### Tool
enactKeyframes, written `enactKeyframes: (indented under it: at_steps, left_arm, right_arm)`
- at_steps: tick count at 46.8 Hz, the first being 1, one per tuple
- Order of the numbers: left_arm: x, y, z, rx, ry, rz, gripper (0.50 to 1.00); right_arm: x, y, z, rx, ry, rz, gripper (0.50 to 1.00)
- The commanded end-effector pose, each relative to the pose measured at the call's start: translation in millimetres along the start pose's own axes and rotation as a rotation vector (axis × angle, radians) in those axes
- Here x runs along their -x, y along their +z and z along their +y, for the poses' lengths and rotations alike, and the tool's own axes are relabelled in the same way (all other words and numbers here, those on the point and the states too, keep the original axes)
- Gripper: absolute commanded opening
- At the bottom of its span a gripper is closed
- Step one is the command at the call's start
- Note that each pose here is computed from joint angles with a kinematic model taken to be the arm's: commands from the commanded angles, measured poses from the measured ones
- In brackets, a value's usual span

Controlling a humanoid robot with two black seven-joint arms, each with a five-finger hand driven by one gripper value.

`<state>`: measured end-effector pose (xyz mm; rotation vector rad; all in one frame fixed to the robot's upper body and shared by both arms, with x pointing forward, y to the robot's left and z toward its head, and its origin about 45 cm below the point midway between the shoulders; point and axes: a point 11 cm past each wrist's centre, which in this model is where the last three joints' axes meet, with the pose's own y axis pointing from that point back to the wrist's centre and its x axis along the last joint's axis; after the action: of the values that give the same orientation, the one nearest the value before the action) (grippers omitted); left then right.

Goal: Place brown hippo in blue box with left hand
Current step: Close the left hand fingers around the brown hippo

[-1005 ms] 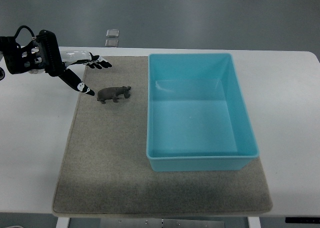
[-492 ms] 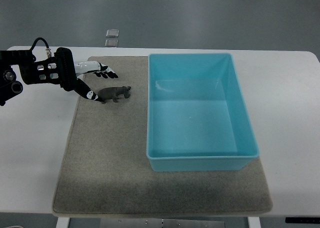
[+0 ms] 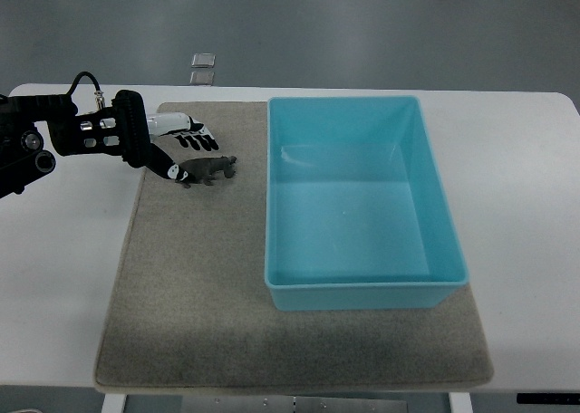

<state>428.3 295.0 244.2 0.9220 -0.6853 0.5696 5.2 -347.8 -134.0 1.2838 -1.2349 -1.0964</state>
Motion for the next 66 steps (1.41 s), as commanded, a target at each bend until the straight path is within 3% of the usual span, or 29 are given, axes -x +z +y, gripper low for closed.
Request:
enactKeyframes:
  at_steps: [1,37,56,63,66]
  left_arm:
    - [-0.8,-0.8,-0.1,-0.003,0.001,-0.001,0.780]
    - [11.1,-5.2,-8.3,-0.023,0.007,-0.025,0.776]
    - [12.5,-5.8,-10.6,-0.046,0.003,-0.025,0.658]
    - [11.4,-5.4,-10.6,-0.047,0.006,-0.026,0.576]
    - [10.2,-4.3,-10.6,-0.045,0.008,-0.028,0.516]
  right_arm:
    - [0.0,0.0,0.0,0.000,0.000,0.000,0.936]
    - [0.0,0.0,0.0,0.000,0.000,0.000,0.936]
    - [-0.1,0.0,0.0,0.000,0.001,0.000,0.936]
    - [-0.1,0.0,0.0,0.000,0.001,0.000,0.936]
    - [0.0,0.0,0.0,0.000,0.000,0.000,0.936]
